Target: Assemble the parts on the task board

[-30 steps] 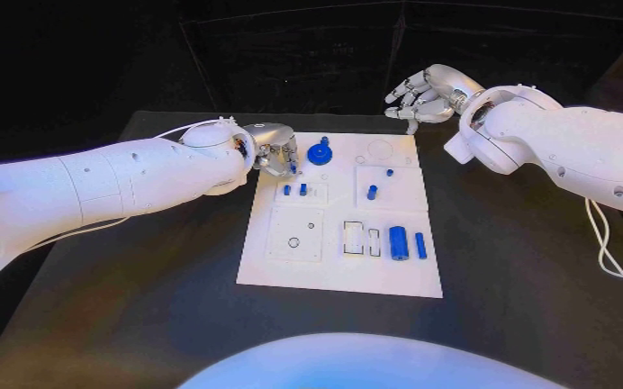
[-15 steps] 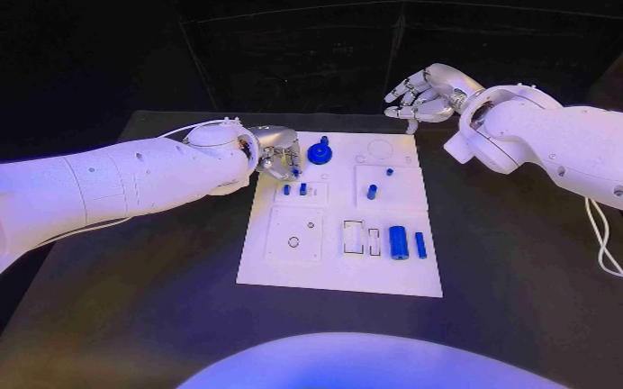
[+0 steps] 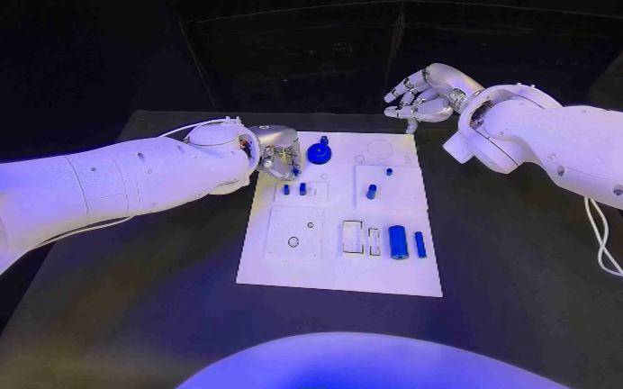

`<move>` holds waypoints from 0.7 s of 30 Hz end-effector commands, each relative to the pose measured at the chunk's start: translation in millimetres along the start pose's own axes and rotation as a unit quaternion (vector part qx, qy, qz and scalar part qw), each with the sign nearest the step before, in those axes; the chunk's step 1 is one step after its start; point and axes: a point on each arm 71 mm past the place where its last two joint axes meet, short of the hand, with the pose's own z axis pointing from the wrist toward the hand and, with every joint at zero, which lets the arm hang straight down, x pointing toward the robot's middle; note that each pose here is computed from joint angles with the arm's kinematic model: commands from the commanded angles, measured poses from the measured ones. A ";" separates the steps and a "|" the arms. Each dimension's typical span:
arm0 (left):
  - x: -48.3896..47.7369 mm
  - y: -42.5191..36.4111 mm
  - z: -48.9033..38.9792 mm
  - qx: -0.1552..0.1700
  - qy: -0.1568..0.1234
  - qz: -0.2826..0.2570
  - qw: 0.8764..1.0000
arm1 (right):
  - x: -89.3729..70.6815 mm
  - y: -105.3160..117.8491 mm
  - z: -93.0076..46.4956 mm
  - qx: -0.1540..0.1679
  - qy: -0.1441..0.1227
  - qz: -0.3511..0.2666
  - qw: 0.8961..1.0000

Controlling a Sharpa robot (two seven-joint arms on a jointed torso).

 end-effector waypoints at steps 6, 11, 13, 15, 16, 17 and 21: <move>-2.0 1.1 -0.8 -0.001 -0.013 -0.006 1.000 | -0.6 1.7 0.3 -0.004 0.000 0.001 1.000; -3.2 6.3 -4.7 -0.006 -0.019 -0.016 1.000 | -0.9 1.2 0.0 -0.003 0.000 0.001 1.000; -4.1 8.2 -6.2 -0.007 -0.024 -0.023 0.999 | -1.0 1.1 0.0 -0.003 0.000 0.001 1.000; -5.0 9.9 -7.5 -0.007 -0.030 -0.031 0.999 | -1.0 1.0 0.0 -0.003 0.000 0.001 1.000; -5.5 10.6 -8.1 -0.006 -0.033 -0.033 0.999 | -1.0 1.0 0.0 -0.003 0.000 0.001 1.000; -5.9 11.2 -8.6 -0.006 -0.035 -0.035 0.999 | -1.0 0.9 0.0 -0.003 0.001 0.001 1.000; -7.0 14.6 -10.9 -0.008 -0.041 -0.040 0.998 | -1.2 0.7 -0.1 -0.002 0.001 0.001 1.000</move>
